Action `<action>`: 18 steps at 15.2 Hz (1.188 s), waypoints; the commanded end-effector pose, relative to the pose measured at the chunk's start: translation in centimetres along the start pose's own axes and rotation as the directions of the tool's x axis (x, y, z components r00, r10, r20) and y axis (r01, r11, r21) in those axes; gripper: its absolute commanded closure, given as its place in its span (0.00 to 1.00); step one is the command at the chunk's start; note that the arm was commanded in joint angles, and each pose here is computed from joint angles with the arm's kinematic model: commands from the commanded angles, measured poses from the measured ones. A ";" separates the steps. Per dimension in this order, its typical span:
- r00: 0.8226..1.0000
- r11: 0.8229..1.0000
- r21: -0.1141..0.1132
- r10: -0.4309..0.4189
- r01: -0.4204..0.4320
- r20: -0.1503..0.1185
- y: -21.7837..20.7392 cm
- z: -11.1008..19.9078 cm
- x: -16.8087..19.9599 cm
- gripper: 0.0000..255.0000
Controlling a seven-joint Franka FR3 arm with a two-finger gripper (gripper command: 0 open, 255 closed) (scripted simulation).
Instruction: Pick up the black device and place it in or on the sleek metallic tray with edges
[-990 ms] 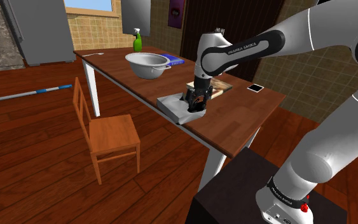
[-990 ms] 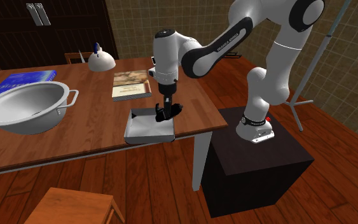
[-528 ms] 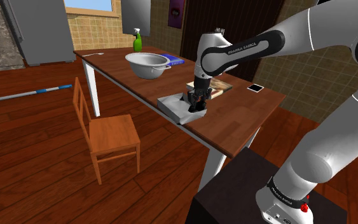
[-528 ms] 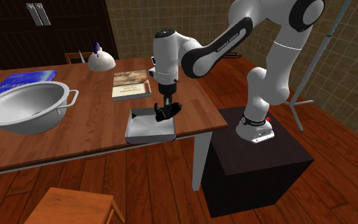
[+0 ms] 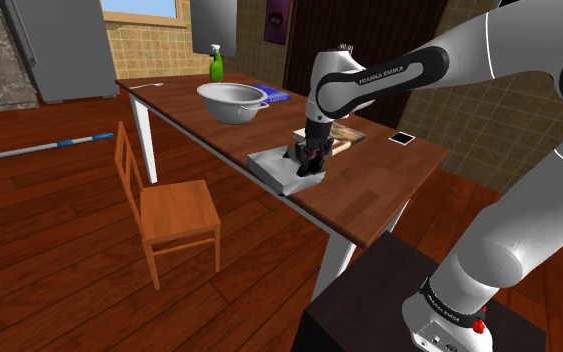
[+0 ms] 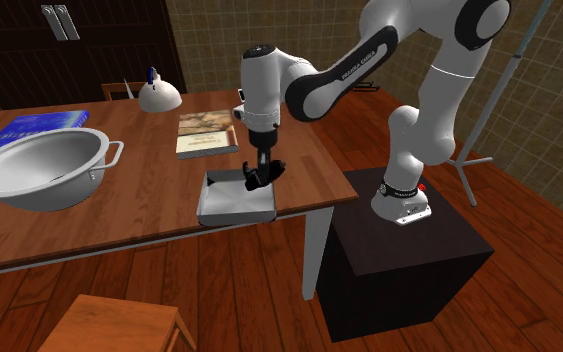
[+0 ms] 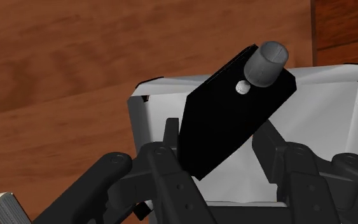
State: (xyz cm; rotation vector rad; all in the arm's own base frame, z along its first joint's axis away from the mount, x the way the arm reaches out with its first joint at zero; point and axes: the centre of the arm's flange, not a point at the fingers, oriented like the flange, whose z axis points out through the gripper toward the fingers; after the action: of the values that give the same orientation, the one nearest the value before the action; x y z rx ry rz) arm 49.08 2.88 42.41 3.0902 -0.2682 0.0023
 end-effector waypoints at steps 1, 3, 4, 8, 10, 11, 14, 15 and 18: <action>1.000 1.000 0.000 -0.001 0.001 0.000 0.0 -0.8 0.0 1.00; 1.000 1.000 0.000 -0.001 0.001 0.000 0.0 -1.8 0.0 1.00; 1.000 1.000 0.000 -0.001 0.001 0.000 0.0 -2.3 0.0 1.00; 1.000 1.000 0.000 -0.001 0.001 0.000 0.1 -4.4 0.0 1.00; 1.000 1.000 0.000 -0.001 0.001 0.000 0.1 -5.5 0.0 1.00; 1.000 1.000 0.000 -0.001 0.001 0.000 0.2 -6.0 0.0 1.00; 1.000 1.000 0.000 -0.001 0.001 0.000 0.2 -7.6 0.0 1.00; 1.000 1.000 0.000 -0.001 0.001 0.000 0.3 -8.1 0.0 1.00; 1.000 1.000 0.000 -0.001 0.001 0.000 -1.4 -8.6 2.0 1.00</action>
State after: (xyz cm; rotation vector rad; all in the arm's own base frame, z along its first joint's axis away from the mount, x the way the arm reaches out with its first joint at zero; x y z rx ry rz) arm 50.55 3.67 50.70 3.0903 -0.2672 0.0019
